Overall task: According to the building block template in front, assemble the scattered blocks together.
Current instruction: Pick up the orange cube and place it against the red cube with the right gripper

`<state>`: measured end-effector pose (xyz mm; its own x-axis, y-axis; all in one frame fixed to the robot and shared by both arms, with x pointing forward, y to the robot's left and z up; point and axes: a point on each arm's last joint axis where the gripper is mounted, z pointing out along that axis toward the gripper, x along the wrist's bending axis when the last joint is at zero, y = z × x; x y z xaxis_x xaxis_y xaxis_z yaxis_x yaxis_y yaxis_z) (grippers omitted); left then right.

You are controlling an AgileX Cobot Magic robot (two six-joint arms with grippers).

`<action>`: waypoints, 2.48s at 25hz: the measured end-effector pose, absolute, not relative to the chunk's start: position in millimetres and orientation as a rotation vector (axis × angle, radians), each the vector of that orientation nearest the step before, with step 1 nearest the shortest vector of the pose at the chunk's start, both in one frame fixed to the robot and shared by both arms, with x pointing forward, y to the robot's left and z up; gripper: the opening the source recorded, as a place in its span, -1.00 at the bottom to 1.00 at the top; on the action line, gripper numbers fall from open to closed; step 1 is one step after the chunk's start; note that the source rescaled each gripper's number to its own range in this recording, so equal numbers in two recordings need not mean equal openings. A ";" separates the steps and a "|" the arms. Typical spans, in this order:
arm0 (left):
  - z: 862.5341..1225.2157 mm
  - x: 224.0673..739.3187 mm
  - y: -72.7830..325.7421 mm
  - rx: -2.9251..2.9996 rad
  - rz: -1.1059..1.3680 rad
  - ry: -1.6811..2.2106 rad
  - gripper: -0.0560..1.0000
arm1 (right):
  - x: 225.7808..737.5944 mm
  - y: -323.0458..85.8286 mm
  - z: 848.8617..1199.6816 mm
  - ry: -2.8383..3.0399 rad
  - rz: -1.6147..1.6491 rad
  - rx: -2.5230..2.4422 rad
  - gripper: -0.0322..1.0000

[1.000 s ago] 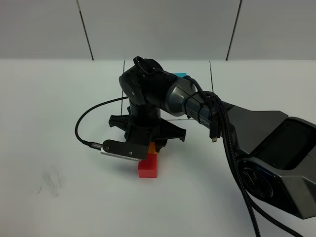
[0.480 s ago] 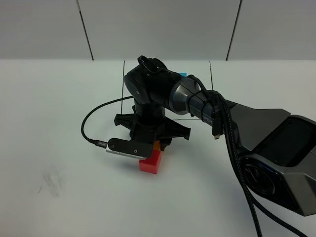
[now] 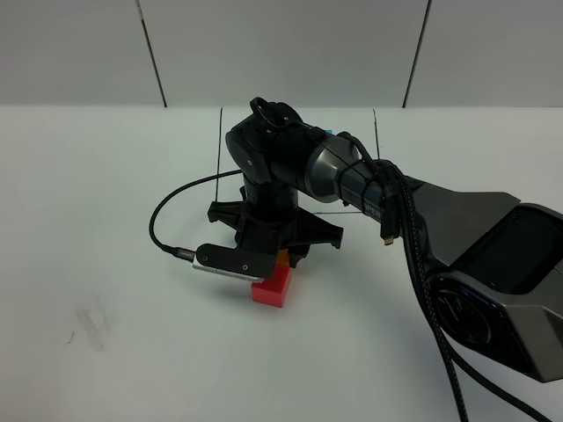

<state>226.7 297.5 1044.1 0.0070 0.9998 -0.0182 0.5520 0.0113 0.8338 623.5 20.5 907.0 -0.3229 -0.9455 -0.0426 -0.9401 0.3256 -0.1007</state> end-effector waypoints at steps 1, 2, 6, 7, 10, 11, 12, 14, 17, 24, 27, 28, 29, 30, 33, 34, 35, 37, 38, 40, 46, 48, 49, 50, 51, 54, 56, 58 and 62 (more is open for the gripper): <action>1044.1 226.7 297.5 1.618 0.853 1.622 -0.89 | 623.5 20.5 907.0 2.480 -0.087 -1.770 0.05; 1044.1 226.7 297.5 1.618 0.853 1.622 -0.89 | 623.5 20.5 907.0 2.480 -0.087 -1.770 0.05; 1044.1 226.7 297.5 1.618 0.853 1.622 -0.89 | 623.5 20.5 907.0 2.480 -0.087 -1.770 0.05; 1044.1 226.7 297.5 1.618 0.853 1.622 -0.89 | 623.5 20.5 907.0 2.480 -0.087 -1.770 0.05; 1044.1 226.7 297.5 1.618 0.853 1.622 -0.89 | 623.5 20.5 907.0 2.480 -0.087 -1.770 0.05; 1044.1 226.7 297.5 1.618 0.853 1.622 -0.89 | 623.5 20.5 906.9 2.481 -0.088 -1.770 0.05; 1044.1 226.7 297.5 1.618 0.853 1.622 -0.89 | 623.5 20.5 906.9 2.481 -0.088 -1.770 0.05; 1044.1 226.7 297.5 1.618 0.853 1.622 -0.89 | 623.5 20.5 906.9 2.481 -0.088 -1.770 0.05; 1044.1 226.7 297.5 1.618 0.853 1.622 -0.89 | 623.4 20.5 906.9 2.481 -0.086 -1.770 0.05; 1044.1 226.7 297.5 1.618 0.853 1.622 -0.89 | 622.1 22.1 906.8 2.490 -0.051 -1.762 0.05; 1044.1 226.7 297.7 1.618 0.855 1.623 -0.89 | 621.6 22.6 906.8 2.493 -0.040 -1.760 0.05; 1044.1 226.7 297.9 1.619 0.858 1.624 -0.89 | 621.6 22.6 906.8 2.493 -0.039 -1.759 0.05; 1044.1 226.7 298.3 1.620 0.862 1.626 -0.89 | 621.5 22.7 906.8 2.493 -0.037 -1.759 0.05; 1044.1 226.6 299.1 1.621 0.872 1.630 -0.89 | 621.5 22.8 906.8 2.494 -0.036 -1.759 0.05; 1044.1 226.6 301.1 1.626 0.897 1.639 -0.89 | 621.6 22.4 906.8 2.495 -0.036 -1.758 0.05; 1044.1 226.6 301.1 1.626 0.897 1.639 -0.89 | 621.6 22.4 906.8 2.495 -0.036 -1.758 0.05; 1044.1 226.6 301.1 1.626 0.897 1.639 -0.89 | 621.6 22.4 906.4 2.496 -0.037 -1.759 0.05; 1044.1 226.6 301.8 1.627 0.906 1.642 -0.89 | 621.7 22.5 905.8 2.497 -0.037 -1.760 0.05; 1044.1 226.6 302.0 1.628 0.908 1.643 -0.89 | 621.7 22.5 905.5 2.497 -0.037 -1.760 0.05; 1044.1 226.6 302.0 1.628 0.908 1.643 -0.89 | 621.7 22.5 904.9 2.498 -0.037 -1.761 0.05; 1044.1 226.6 302.0 1.627 0.908 1.644 -0.89 | 621.7 22.5 904.9 2.499 -0.037 -1.760 0.05; 1044.1 226.6 302.0 1.627 0.908 1.644 -0.89 | 621.7 22.5 904.9 2.500 -0.037 -1.757 0.05; 1044.1 226.6 302.0 1.627 0.908 1.644 -0.89 | 621.7 22.5 904.9 2.504 -0.037 -1.752 0.05; 1044.1 226.6 302.0 1.627 0.908 1.644 -0.89 | 621.6 22.5 904.9 2.510 -0.036 -1.743 0.05; 1044.1 226.6 302.0 1.627 0.908 1.644 -0.89 | 621.6 22.5 904.9 2.513 -0.034 -1.740 0.06; 1044.1 226.6 302.0 1.627 0.908 1.644 -0.89 | 619.7 24.6 899.5 2.542 0.012 -1.723 0.34; 1044.1 226.6 302.0 1.627 0.908 1.644 -0.89 | 618.6 25.1 894.0 2.566 0.028 -1.713 0.60; 1044.2 226.6 302.0 1.626 0.909 1.643 -0.89 | 618.0 25.5 893.2 2.581 0.041 -1.697 0.82; 1044.2 226.6 302.0 1.626 0.909 1.643 -0.89 | 617.6 25.9 892.8 2.603 0.051 -1.666 0.96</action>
<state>226.6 302.0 1044.2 -0.0236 0.9994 0.0249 0.5522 -0.0077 0.8337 617.6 25.9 892.8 -0.4183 -0.9063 -0.0605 -0.9080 0.4190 0.0007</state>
